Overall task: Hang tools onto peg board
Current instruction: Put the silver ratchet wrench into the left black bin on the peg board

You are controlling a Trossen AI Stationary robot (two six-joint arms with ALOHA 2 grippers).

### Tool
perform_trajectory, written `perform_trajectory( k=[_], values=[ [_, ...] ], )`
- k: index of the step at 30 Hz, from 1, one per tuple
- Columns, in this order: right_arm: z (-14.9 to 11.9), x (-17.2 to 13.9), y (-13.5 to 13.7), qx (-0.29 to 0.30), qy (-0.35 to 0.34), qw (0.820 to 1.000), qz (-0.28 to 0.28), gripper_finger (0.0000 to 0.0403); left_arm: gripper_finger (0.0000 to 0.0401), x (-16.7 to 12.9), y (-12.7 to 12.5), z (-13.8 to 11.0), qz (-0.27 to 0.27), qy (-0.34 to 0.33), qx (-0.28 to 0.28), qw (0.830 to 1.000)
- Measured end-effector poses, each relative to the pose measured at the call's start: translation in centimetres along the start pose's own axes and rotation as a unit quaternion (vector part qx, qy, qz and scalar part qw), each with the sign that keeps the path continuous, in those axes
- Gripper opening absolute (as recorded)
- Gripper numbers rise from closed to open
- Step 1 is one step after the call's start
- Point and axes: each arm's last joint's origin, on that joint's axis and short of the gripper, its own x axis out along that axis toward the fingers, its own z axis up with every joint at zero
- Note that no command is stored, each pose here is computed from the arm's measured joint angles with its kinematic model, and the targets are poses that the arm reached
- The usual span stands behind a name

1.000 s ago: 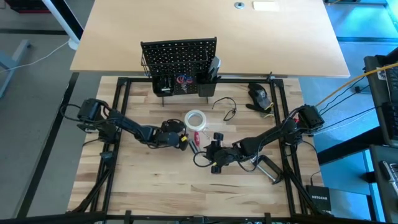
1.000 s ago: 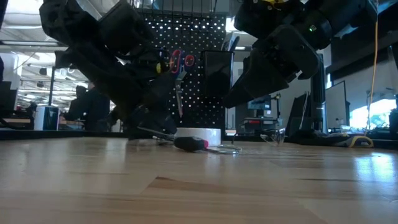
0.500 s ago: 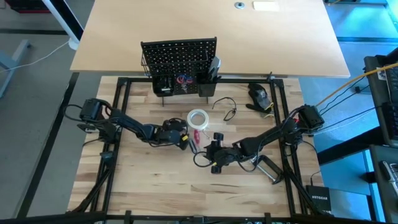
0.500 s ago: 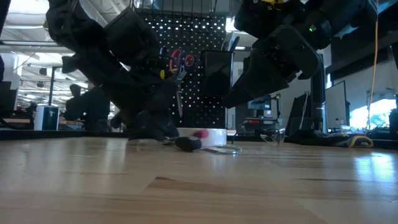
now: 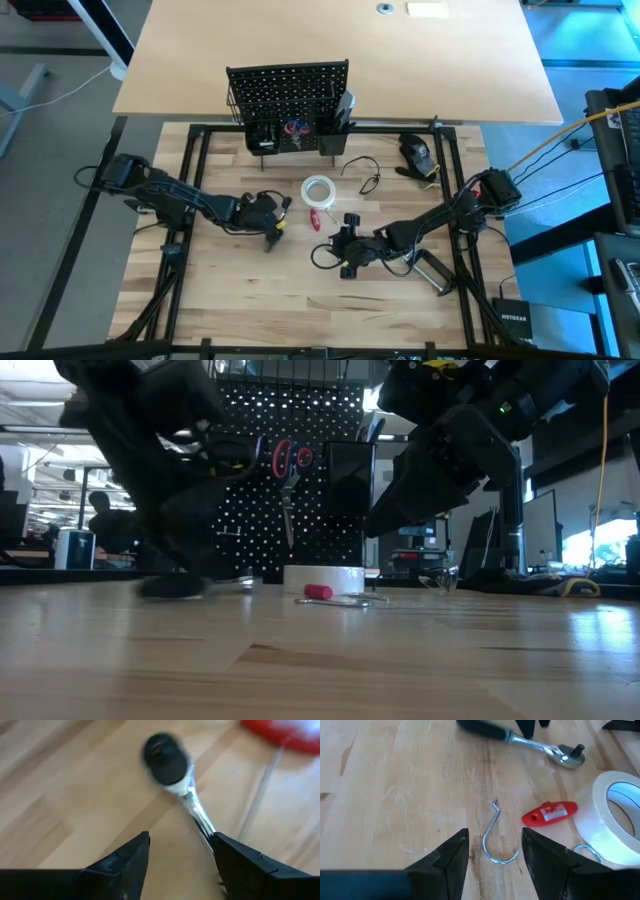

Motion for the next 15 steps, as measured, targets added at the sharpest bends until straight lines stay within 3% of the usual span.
perform_trajectory(
  k=[5,11,15],
  values=[
    [0.0,0.0,0.0,0.000,-0.001,1.000,0.000,0.0182,0.0205,-0.8,0.8,-0.2,0.030,0.005,-0.024,0.999],
    [0.0,0.0,0.0,0.000,-0.001,1.000,0.000,0.0182,0.0205,-1.1,-0.6,0.4,-0.029,-0.034,-0.036,0.998],
    [0.0,0.0,0.0,0.000,0.000,1.000,0.000,0.0182,0.0205,-1.0,-0.4,-0.1,-0.032,0.002,-0.024,0.999]
  ],
)
